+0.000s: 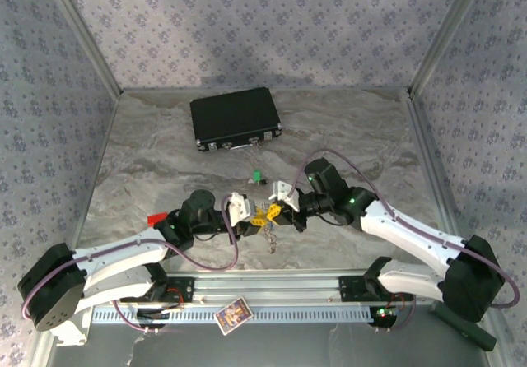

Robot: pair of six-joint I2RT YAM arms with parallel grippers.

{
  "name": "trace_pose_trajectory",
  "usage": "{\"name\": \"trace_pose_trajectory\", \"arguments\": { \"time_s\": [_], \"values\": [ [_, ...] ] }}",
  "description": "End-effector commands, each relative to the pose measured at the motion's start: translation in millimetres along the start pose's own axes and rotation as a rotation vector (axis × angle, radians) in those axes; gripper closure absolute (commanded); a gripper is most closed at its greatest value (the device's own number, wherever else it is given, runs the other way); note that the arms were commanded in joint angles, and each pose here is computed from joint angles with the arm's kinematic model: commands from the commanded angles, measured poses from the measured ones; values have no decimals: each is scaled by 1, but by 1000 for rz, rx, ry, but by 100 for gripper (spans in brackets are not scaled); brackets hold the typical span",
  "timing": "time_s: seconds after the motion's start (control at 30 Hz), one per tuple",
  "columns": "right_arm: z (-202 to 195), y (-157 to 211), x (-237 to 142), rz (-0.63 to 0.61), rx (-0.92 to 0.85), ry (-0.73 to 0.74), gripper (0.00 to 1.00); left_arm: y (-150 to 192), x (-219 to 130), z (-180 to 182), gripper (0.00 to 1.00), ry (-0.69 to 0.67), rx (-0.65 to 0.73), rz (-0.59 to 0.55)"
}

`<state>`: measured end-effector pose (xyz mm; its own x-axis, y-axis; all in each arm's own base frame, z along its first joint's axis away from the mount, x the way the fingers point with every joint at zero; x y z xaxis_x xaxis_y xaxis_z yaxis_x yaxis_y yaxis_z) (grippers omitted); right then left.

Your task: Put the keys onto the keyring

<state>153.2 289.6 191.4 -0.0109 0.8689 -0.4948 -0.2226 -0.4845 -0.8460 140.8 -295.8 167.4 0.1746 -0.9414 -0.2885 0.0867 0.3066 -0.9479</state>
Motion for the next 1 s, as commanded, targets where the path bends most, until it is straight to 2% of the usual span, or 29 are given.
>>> {"name": "trace_pose_trajectory", "arguments": {
  "time_s": [0.0,0.17,0.37,0.43,0.5,0.7,0.97],
  "values": [
    [4,3,-3,82,-34,-21,100,-9,-1,-5,84,38,42,4],
    [6,1,0,104,-43,-46,100,-13,-1,-6,94,53,56,-6],
    [5,1,3,65,-25,-45,99,-15,0,-7,98,56,56,-34],
    [3,1,3,42,-14,-32,80,-14,1,-7,100,61,52,-39],
    [-2,0,0,-7,9,-9,71,-12,2,-8,100,59,42,-44],
    [-13,-5,-15,-208,86,61,65,-10,1,-3,100,8,21,-109],
    [-8,0,-10,-199,107,16,65,-16,0,1,100,-21,24,-153]
  ]
}}
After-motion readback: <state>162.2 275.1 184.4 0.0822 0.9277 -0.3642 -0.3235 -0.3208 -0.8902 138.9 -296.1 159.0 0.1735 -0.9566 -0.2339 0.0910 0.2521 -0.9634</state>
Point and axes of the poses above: each hand's point on the last joint's axis, 136 mm out from that joint toward the fingers, its own x axis out along the fingers, its own z axis along the line the jaws close on, y = z × x, the point moved 1 cm from there along -x, back along the fingers, and after that the axes turned 10 degrees about x, right-handed, at the moved point
